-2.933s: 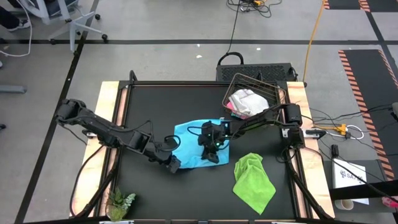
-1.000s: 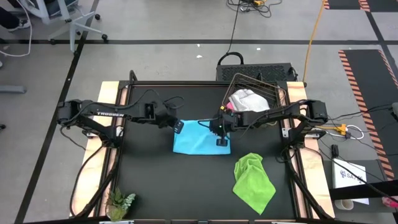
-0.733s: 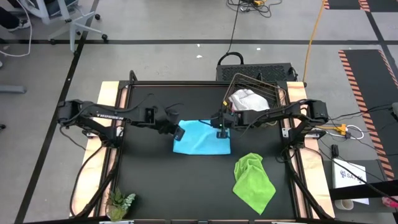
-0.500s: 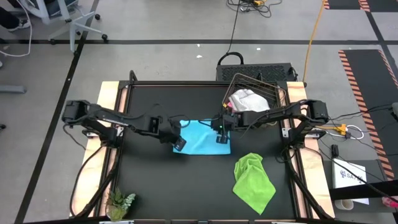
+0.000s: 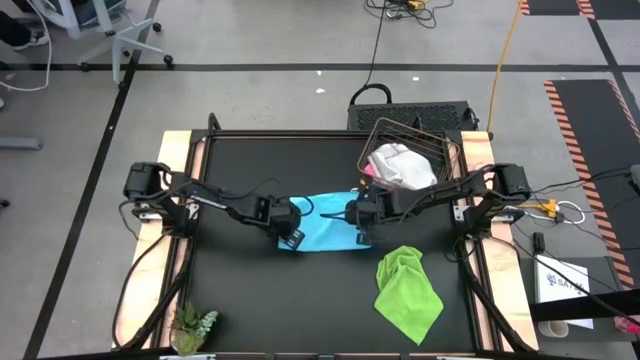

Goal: Fold microfiber towels
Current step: Fold the blue towel

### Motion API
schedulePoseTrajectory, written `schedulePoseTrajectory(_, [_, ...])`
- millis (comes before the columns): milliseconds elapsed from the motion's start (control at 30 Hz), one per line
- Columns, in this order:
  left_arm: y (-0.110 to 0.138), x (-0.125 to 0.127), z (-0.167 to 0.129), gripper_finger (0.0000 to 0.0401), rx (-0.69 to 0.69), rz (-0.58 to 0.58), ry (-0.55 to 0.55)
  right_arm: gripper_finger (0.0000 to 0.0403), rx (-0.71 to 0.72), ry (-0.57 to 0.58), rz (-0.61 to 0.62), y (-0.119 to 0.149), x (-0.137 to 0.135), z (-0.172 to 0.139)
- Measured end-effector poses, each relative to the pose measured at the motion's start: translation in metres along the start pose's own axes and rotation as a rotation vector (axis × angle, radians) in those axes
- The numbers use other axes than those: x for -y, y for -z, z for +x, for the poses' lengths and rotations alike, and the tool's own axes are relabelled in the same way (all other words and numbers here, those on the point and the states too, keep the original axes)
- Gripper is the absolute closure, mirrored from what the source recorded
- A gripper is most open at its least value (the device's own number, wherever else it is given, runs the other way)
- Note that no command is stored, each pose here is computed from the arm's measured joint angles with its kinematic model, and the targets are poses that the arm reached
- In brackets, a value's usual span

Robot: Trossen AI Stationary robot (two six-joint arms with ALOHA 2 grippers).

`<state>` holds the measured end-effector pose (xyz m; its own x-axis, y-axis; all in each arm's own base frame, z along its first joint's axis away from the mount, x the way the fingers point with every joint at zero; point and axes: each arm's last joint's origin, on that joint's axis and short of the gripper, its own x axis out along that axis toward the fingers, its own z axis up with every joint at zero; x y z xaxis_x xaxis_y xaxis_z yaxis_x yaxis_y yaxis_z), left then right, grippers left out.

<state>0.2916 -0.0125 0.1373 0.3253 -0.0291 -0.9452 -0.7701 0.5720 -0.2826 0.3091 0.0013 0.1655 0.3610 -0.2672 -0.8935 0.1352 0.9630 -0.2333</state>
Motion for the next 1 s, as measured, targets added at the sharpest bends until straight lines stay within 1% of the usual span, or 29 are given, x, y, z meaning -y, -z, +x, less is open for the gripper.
schedulePoseTrajectory(167, [0.011, 0.003, -0.001, 0.0274, -0.048, 0.026, -0.013, 0.0280, -0.030, -0.001, 0.020, 0.003, -0.002, -0.001])
schedulePoseTrajectory(333, [0.019, 0.003, -0.003, 0.0274, -0.079, 0.020, -0.034, 0.0280, -0.030, -0.097, 0.066, 0.002, -0.003, 0.000])
schedulePoseTrajectory(467, [0.025, 0.001, -0.007, 0.0274, -0.094, 0.007, -0.070, 0.0280, -0.033, -0.108, 0.072, 0.002, -0.004, -0.001])
schedulePoseTrajectory(500, [0.025, 0.001, -0.009, 0.0274, -0.090, 0.002, -0.069, 0.0280, -0.020, -0.136, 0.076, 0.001, -0.005, -0.001])
schedulePoseTrajectory(700, [0.024, 0.000, -0.010, 0.0274, -0.077, -0.005, -0.071, 0.0280, 0.055, -0.448, 0.099, -0.009, -0.016, -0.004])
schedulePoseTrajectory(767, [0.024, 0.000, -0.010, 0.0274, -0.076, -0.005, -0.071, 0.0283, 0.055, -0.461, 0.091, -0.009, -0.019, -0.005])
schedulePoseTrajectory(867, [0.024, 0.000, -0.010, 0.0274, -0.069, -0.008, -0.072, 0.0303, 0.056, -0.461, 0.089, -0.006, -0.020, -0.002])
schedulePoseTrajectory(1000, [0.023, 0.000, -0.010, 0.0274, -0.055, -0.014, -0.080, 0.0359, 0.090, -0.463, 0.096, 0.007, -0.022, 0.010])
